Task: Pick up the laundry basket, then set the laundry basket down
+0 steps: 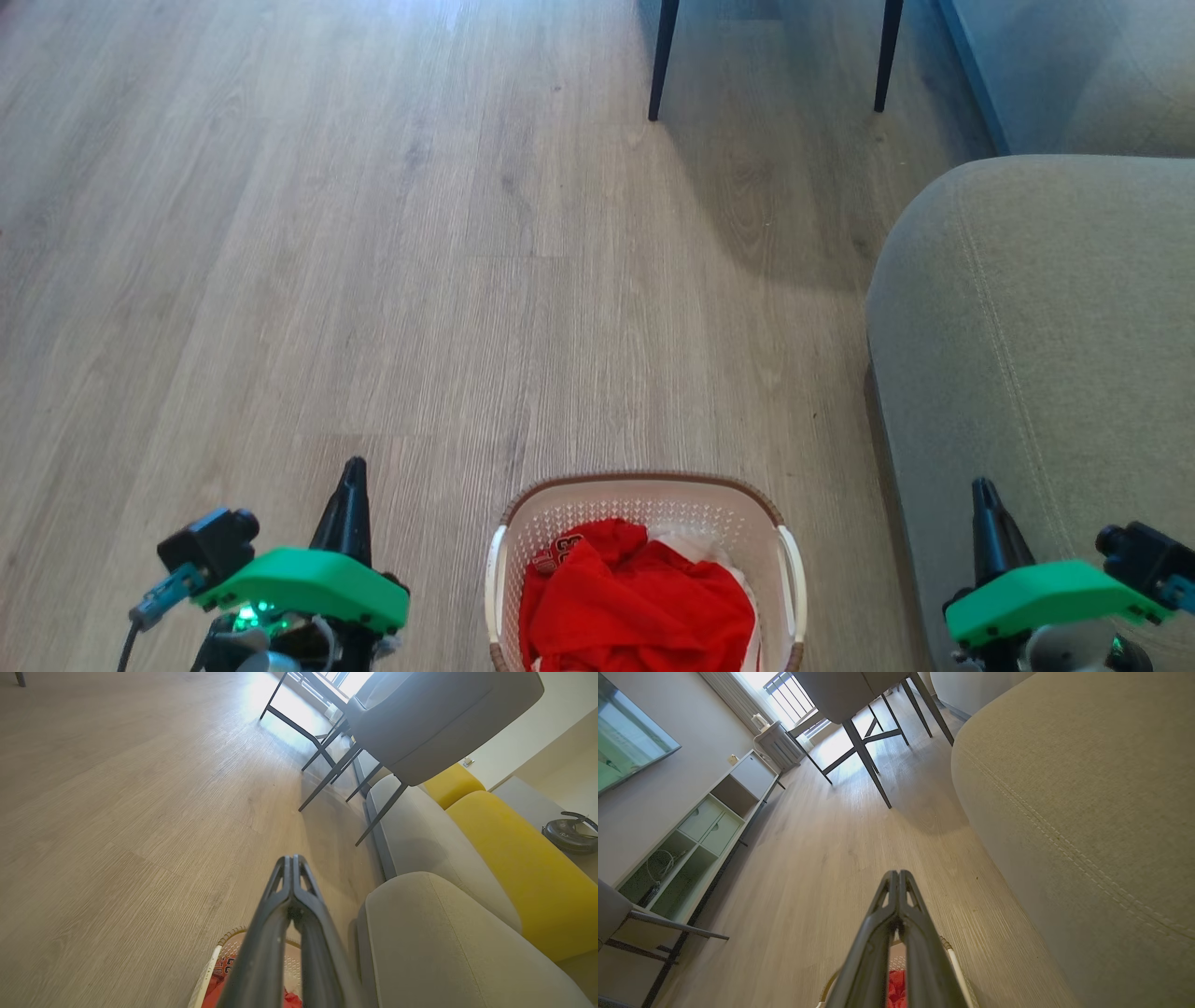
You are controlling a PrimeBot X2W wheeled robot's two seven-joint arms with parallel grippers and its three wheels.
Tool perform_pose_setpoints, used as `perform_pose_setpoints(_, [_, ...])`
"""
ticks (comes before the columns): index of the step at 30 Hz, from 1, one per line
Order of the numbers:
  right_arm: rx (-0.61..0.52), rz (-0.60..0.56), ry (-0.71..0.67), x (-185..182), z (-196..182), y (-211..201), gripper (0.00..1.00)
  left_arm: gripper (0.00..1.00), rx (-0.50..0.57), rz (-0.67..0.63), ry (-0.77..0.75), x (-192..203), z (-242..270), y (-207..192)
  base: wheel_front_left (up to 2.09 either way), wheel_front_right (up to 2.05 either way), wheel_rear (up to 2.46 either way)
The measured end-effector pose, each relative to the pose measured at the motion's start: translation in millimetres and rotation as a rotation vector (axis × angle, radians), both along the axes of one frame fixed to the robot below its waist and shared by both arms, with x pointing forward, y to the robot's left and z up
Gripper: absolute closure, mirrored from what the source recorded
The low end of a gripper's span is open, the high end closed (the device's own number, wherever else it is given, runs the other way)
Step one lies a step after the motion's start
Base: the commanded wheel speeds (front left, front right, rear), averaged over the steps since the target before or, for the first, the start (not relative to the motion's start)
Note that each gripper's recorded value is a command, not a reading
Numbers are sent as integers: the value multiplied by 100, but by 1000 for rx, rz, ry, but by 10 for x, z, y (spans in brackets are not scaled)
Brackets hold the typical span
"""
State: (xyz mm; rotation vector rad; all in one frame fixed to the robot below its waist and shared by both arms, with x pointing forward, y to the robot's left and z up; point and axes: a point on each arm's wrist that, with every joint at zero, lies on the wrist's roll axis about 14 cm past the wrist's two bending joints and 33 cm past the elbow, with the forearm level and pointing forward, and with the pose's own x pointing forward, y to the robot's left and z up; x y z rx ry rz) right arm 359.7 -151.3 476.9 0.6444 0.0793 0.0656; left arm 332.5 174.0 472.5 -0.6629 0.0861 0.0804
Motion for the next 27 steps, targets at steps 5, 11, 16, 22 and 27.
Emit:
perform_pose_setpoints(5, [54,-12,4,37,24,-27,100,100,-53,2,11,11,-26,3,0,0,0])
perform_pose_setpoints(11, [118,-30,26,29,-10,-72,100,100,-118,12,22,28,-50,33,0,0,0])
perform_pose_setpoints(16, [172,-42,31,50,-1,-100,100,100,-172,8,31,49,-65,21,0,0,0])
perform_pose_setpoints(22, [226,-56,43,50,-18,-134,100,100,-225,16,31,75,-63,46,0,0,0])
perform_pose_setpoints(27, [280,-76,56,43,-43,-183,100,100,-280,12,33,110,-59,39,0,0,0])
